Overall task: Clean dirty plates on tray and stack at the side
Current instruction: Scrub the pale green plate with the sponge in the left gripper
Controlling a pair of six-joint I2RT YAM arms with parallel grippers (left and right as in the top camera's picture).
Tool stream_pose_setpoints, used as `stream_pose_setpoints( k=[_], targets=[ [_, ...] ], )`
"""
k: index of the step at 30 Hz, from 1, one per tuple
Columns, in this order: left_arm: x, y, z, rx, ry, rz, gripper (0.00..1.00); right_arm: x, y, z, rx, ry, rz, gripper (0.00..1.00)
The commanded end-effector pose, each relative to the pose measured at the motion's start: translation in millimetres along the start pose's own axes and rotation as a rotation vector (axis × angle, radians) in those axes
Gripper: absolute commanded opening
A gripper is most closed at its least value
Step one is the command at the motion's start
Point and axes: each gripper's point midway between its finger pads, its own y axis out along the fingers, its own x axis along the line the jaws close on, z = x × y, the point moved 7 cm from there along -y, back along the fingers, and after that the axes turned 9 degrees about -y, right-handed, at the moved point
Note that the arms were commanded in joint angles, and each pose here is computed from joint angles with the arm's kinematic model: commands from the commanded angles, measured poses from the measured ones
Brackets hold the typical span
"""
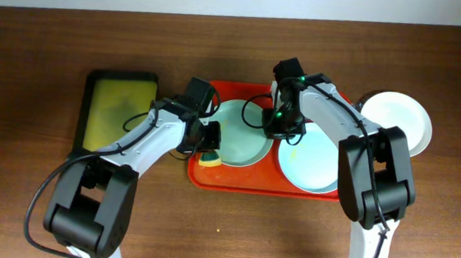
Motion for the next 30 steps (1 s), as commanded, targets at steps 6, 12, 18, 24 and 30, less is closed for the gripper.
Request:
stream_pose_setpoints(
  k=[6,12,18,24,30],
  targets=[
    [-16.9,-16.2,-21.6,-0.104,0.011,0.069,0.00,6.1,8.5,6.1,0.036,-0.057,-0.049,0.08],
    [-24.0,-37.4,-35.2,-0.202,0.000,0.115,0.00,33.8,14.3,12.0,0.063,-0.106,-0.062,0.04],
    [-28.3,-16.1,-28.9,-0.169,-0.025,0.096,0.00,31.3,13.8,11.3,0.061,-0.039,-0.057,0.04],
    [-41.9,25.4,-7.9,-0.088,0.014,0.062,0.00,16.2,10.6,8.7,0.053,0.037,-0.052,0.04],
    [-56.0,31.2,-5.3,-0.116,0.045,0.087,0.00,16.7,10.6,9.5,0.057,0.021,-0.056,0.04]
  ],
)
